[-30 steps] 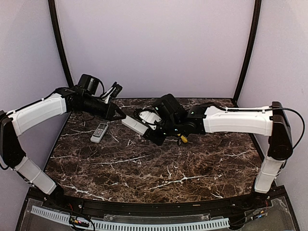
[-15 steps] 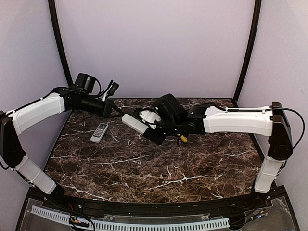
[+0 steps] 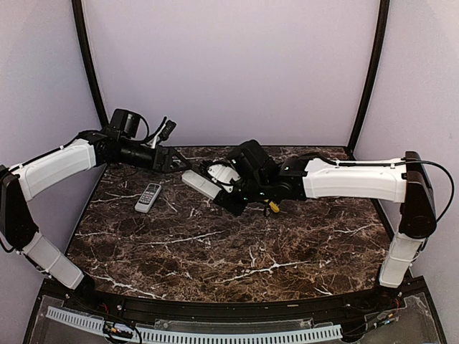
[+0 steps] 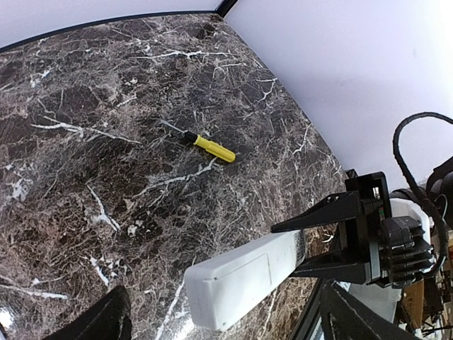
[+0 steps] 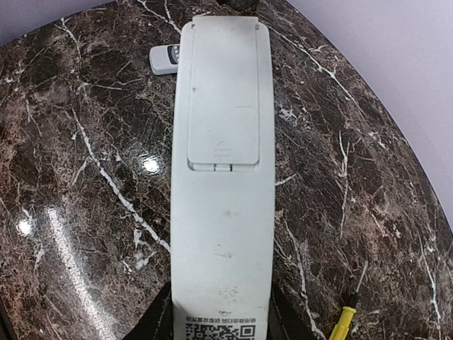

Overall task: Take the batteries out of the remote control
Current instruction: Remove the battery cover from the remote control.

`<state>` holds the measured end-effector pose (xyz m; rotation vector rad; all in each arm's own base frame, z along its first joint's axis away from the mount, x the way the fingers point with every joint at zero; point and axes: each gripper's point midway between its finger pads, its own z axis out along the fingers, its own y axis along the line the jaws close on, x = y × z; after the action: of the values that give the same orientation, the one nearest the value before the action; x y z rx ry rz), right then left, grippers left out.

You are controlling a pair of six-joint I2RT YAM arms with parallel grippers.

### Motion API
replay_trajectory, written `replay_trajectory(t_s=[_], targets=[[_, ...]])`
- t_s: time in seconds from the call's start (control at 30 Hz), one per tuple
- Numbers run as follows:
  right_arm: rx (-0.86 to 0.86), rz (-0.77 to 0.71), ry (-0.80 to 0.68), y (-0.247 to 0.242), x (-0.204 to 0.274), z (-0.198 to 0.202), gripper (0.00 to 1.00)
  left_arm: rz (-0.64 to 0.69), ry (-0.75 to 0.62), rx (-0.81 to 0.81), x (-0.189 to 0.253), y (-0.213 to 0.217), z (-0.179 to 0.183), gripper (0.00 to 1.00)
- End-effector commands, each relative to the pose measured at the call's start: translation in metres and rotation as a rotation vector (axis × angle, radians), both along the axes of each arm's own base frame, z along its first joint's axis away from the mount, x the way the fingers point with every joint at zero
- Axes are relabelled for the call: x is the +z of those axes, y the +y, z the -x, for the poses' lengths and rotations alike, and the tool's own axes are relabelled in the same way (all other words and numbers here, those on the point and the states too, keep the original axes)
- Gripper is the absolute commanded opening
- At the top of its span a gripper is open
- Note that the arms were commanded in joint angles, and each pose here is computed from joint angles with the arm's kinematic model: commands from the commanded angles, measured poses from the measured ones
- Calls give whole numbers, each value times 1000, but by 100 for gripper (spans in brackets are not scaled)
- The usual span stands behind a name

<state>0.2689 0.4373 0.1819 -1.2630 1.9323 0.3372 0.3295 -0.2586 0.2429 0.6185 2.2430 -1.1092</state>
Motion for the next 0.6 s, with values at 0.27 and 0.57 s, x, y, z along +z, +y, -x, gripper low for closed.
replay_trajectory(t_s=[0.27,0.57], targets=[[12,-61,-43,12,22,-3,0,-72,75,-56,-29,-17,12,95],[18,-65,-45,12,23,-1,0,-92,92,-49,-38,-19,11,77]])
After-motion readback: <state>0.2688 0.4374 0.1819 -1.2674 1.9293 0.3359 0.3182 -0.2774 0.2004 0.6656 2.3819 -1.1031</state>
